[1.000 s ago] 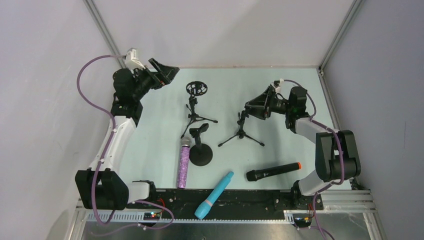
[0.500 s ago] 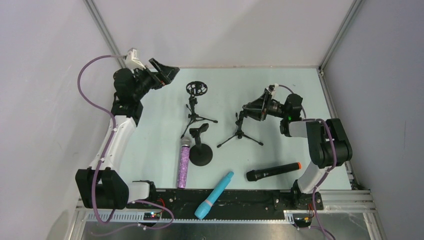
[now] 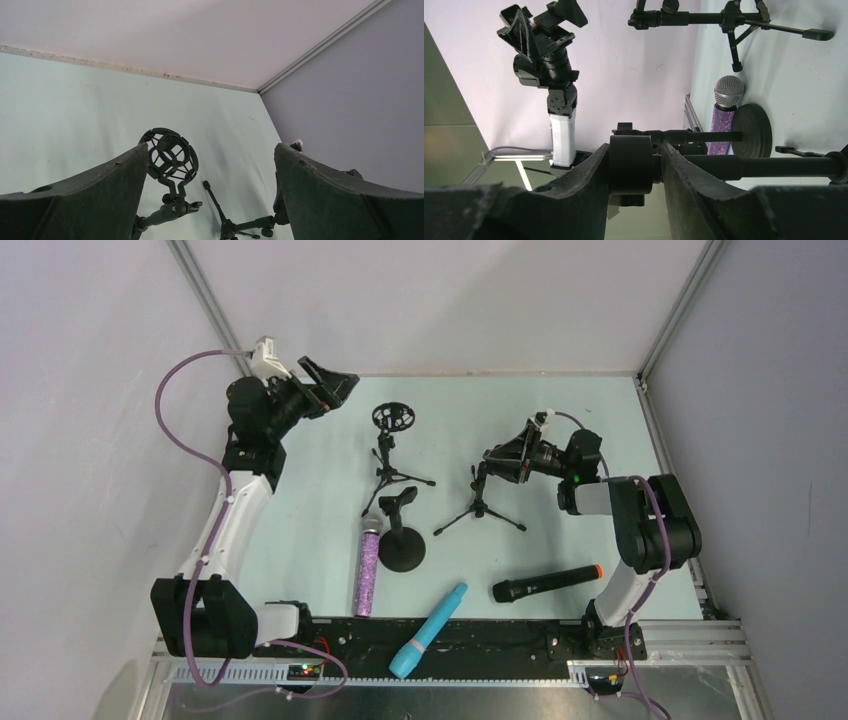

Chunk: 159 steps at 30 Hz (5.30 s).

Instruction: Attach the microphones to the stand

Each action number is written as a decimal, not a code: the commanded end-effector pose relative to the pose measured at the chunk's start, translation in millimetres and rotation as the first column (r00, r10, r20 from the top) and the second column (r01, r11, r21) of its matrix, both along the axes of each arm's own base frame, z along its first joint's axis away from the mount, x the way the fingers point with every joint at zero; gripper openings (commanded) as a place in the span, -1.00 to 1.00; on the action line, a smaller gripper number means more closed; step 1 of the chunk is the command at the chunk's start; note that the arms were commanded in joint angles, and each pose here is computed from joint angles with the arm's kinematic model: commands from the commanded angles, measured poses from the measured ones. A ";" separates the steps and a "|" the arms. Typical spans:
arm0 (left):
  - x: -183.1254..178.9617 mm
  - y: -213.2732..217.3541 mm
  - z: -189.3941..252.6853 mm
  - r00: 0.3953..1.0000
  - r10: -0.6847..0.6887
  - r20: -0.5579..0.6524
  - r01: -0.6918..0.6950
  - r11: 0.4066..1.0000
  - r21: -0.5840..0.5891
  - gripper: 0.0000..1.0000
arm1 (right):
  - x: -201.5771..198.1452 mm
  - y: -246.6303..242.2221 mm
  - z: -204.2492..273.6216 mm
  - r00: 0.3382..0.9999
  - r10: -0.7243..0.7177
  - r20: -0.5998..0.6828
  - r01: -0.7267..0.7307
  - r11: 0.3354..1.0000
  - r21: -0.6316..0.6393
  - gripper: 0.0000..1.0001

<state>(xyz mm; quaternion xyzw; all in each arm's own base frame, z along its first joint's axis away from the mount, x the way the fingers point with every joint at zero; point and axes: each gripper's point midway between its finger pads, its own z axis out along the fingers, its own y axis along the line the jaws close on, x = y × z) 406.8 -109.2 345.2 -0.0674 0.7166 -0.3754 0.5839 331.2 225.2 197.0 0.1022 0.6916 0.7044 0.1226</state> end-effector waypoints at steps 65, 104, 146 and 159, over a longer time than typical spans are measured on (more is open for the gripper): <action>-5.6 -9.2 9.0 0.998 -0.033 0.055 0.032 0.999 0.021 0.97 | -14.7 -20.6 -141.9 0.985 -0.076 -0.152 0.017 0.933 -0.360 0.07; -9.0 -11.6 10.3 0.997 -0.034 0.067 0.032 0.999 0.033 0.97 | -10.7 -78.1 63.5 0.801 -0.215 0.559 0.560 0.599 -0.572 0.99; -20.7 -20.8 27.1 0.991 -0.056 0.123 0.049 0.997 0.056 0.97 | -27.4 -38.0 124.7 0.351 -0.113 0.930 0.739 0.642 -0.201 0.83; -55.8 -65.3 38.4 0.965 -0.114 0.238 0.047 0.962 0.270 0.97 | -51.1 -55.1 109.9 0.462 -0.142 0.876 0.737 0.611 -0.290 0.85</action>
